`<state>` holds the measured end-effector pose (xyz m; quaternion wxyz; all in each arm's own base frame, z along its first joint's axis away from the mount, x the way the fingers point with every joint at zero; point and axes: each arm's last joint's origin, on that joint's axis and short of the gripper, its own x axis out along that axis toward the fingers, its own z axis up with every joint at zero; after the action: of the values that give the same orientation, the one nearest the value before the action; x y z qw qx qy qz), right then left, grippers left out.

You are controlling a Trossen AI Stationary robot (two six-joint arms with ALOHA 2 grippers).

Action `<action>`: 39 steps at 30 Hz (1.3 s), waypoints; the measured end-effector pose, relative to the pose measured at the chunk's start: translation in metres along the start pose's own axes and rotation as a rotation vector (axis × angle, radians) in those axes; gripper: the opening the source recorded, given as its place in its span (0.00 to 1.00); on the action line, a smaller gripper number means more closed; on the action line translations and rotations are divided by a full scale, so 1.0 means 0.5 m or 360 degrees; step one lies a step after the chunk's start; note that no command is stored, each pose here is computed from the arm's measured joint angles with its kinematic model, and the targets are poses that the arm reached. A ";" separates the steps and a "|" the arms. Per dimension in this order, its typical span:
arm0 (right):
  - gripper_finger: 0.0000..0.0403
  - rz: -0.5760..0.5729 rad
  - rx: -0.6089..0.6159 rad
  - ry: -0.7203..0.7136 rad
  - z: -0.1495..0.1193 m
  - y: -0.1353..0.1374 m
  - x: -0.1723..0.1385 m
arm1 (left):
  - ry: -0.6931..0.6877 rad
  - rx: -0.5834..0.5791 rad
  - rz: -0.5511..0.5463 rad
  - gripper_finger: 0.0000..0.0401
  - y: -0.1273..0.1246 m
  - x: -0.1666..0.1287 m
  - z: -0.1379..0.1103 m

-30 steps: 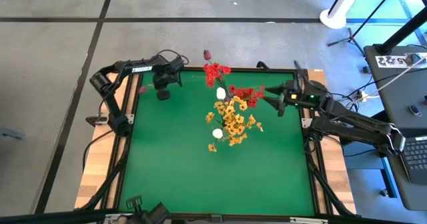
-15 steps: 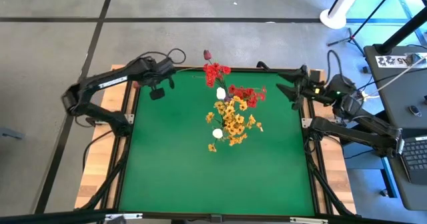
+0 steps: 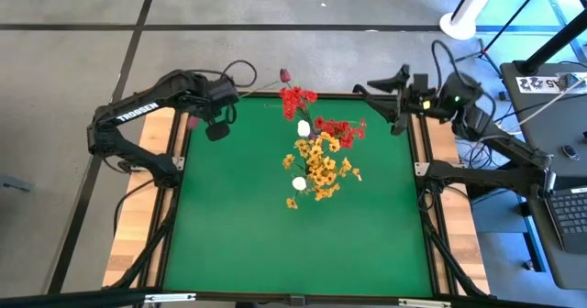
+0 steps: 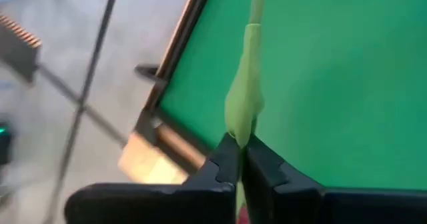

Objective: Sort flowers into vase by color
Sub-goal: Put the red tulip into the violet vase

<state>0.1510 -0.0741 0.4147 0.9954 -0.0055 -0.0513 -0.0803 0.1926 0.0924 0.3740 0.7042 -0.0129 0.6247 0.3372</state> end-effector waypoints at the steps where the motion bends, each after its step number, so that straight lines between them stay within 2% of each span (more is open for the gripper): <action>1: 0.63 0.0015 -0.0026 -0.0005 0.017 0.000 0.006 | -0.0048 -0.0029 -0.0049 0.00 0.000 -0.015 0.004; 3: 0.63 0.0064 -0.0096 0.0000 0.044 0.006 0.024 | -0.0130 -0.0069 -0.0142 0.00 0.001 -0.043 0.007; 6: 0.63 0.0209 -0.0311 -0.0012 0.074 0.029 0.057 | -0.0230 -0.0142 -0.0261 0.00 0.007 -0.077 0.008; 9: 0.63 0.0332 -0.0529 -0.0049 0.095 0.066 0.096 | -0.0251 -0.0253 -0.0494 0.00 0.009 -0.096 0.008; 12: 0.63 0.0317 -0.0742 -0.0009 0.094 0.103 0.143 | -0.0205 -0.0313 -0.0723 0.00 0.004 -0.101 0.007; 17: 0.63 0.0207 -0.1082 0.0140 0.054 0.165 0.224 | -0.0076 -0.0437 -0.0989 0.00 -0.010 -0.099 0.012; 23: 0.63 0.0074 -0.1477 0.0255 -0.010 0.241 0.303 | 0.0058 -0.0483 -0.1148 0.00 -0.038 -0.095 0.025; 30: 0.63 -0.0038 -0.1933 0.0338 -0.083 0.317 0.366 | 0.0160 -0.0360 -0.1317 0.00 -0.098 -0.104 0.036; 33: 0.63 -0.0072 -0.2016 0.0348 -0.106 0.332 0.386 | 0.0161 -0.0335 -0.1369 0.00 -0.118 -0.110 0.039; 39: 0.63 -0.0085 -0.2055 0.0397 -0.141 0.344 0.408 | 0.0150 -0.0322 -0.1461 0.00 -0.142 -0.125 0.039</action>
<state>0.3860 0.0618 0.3652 0.7882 -0.5911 0.1229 -0.1197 0.2451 0.0173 0.4052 0.7466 -0.3717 0.5496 0.0491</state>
